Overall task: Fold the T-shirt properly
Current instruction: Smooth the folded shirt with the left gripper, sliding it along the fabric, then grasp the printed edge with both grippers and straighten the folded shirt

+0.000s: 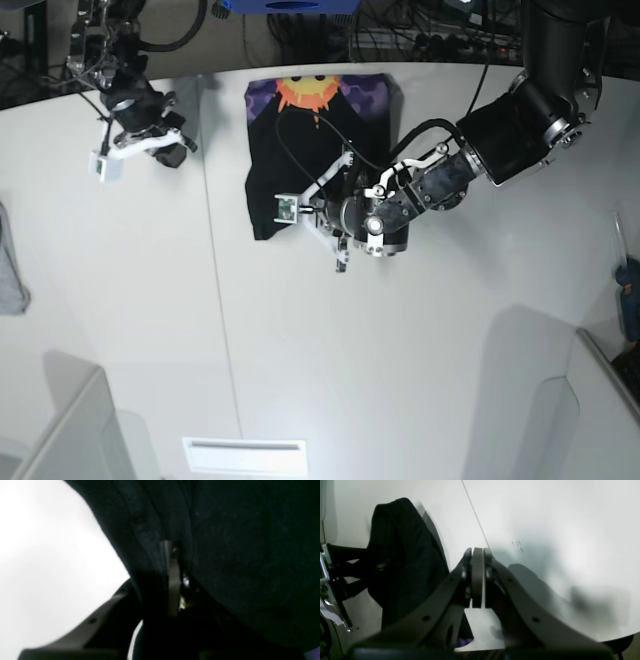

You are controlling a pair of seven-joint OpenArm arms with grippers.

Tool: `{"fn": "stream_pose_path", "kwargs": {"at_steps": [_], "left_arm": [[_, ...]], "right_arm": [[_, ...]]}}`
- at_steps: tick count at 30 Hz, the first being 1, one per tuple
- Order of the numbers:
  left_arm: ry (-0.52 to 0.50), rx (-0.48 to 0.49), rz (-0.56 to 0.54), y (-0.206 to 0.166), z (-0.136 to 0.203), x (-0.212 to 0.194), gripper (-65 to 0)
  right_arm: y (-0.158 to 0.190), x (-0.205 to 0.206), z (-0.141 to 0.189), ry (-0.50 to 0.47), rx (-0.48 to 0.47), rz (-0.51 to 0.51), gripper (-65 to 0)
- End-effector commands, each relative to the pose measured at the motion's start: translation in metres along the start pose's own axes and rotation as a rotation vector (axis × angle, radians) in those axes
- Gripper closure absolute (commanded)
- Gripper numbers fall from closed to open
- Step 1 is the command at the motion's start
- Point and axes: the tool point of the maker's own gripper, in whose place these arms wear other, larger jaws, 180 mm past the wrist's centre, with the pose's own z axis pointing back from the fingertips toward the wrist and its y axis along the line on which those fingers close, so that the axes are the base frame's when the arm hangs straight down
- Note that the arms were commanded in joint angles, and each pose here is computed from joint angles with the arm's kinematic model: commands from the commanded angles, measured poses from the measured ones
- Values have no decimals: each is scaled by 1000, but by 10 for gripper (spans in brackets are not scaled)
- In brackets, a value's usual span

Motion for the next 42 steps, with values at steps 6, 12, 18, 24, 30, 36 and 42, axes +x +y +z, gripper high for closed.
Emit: {"fn": "stream_pose_path", "kwargs": {"at_steps": [6, 12, 18, 24, 30, 36, 42], "left_arm": [[66, 15, -19, 5, 0, -13, 0], [63, 29, -12, 11, 4, -13, 0], [47, 57, 23, 24, 10, -13, -204], [21, 97, 22, 42, 19, -1, -374], [-8, 141, -1, 63, 31, 18, -415], [-132, 252, 59, 101, 68, 46, -413], [-193, 383, 156, 123, 119, 42, -395]], "right_arm": [[3, 8, 3, -27, 12, 12, 0], [3, 8, 3, -27, 12, 12, 0], [4, 8, 3, -26, 16, 13, 0], [5, 7, 2, -22, 18, 14, 0], [5, 6, 2, -20, 19, 14, 0], [5, 5, 3, -18, 17, 14, 0], [3, 0, 4, -6, 15, 15, 0]]}}
